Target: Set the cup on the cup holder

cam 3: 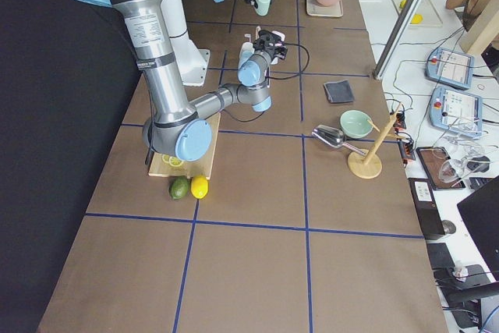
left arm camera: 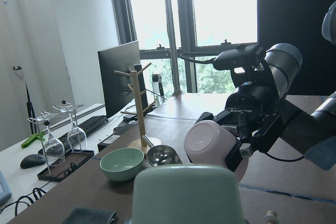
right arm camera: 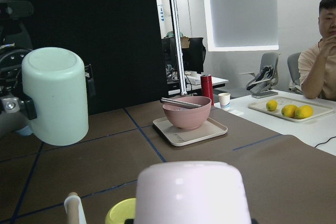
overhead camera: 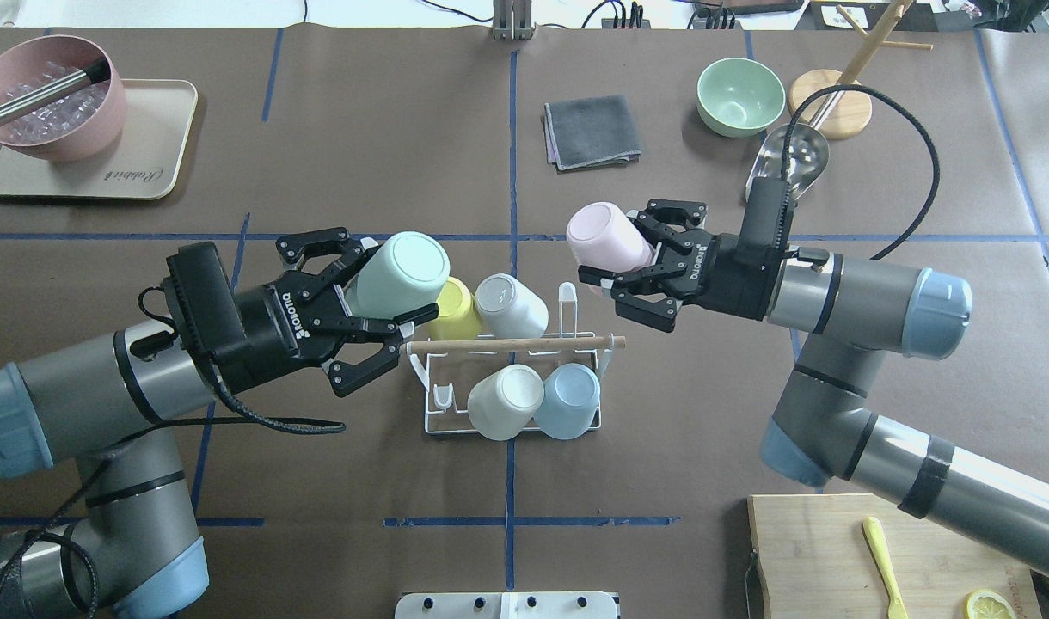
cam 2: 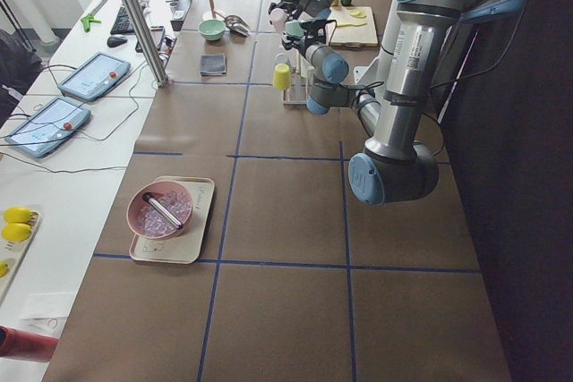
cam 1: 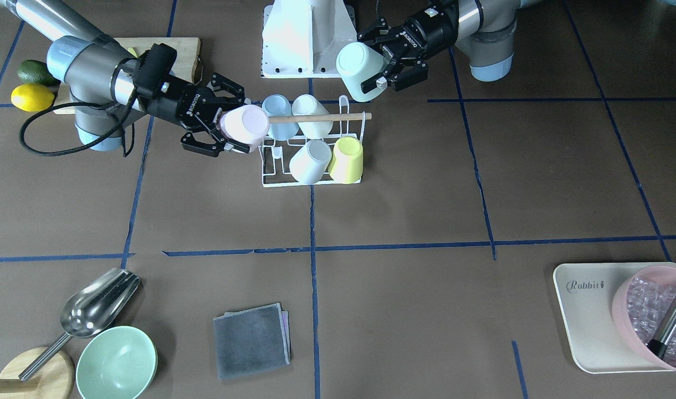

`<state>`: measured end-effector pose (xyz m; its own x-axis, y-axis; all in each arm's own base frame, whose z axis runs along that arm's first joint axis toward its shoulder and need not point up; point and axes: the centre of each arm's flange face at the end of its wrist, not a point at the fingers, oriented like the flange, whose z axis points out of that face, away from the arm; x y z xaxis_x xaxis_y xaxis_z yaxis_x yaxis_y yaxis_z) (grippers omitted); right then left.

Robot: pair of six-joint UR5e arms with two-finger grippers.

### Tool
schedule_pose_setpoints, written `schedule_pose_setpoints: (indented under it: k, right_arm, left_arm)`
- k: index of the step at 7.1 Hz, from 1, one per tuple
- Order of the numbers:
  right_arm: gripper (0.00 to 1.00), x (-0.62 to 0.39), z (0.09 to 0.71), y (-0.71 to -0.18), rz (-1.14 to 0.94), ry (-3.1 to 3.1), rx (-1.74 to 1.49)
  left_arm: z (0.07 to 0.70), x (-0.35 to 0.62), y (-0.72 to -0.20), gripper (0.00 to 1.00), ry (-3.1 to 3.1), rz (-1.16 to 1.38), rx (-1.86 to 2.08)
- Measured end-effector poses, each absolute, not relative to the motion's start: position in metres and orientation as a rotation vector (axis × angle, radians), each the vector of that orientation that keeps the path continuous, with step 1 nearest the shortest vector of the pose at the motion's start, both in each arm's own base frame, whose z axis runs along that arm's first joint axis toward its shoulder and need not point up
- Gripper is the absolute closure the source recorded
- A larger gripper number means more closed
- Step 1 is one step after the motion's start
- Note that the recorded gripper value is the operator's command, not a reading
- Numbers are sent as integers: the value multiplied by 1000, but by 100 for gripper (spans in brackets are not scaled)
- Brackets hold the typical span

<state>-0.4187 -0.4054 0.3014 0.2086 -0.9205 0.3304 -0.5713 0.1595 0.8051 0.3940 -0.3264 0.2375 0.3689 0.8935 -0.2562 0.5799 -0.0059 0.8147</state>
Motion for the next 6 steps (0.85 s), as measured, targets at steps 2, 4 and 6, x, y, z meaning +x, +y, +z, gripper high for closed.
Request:
schedule_pose_setpoints:
  k: [2,4,6]
  right_arm:
    - [81,-448,292,-385,-430,-1448,1567]
    - [81,-458,294,-382,-411,-1397,1596]
    - [80,-463,298,-387,-382,-1362,1600]
  left_arm:
    - [261,419,-307,91,1326,431,1763]
    - [281,440,-297,90,1327,426,1786]
    - [291,457,-297,90,1326,426,1783]
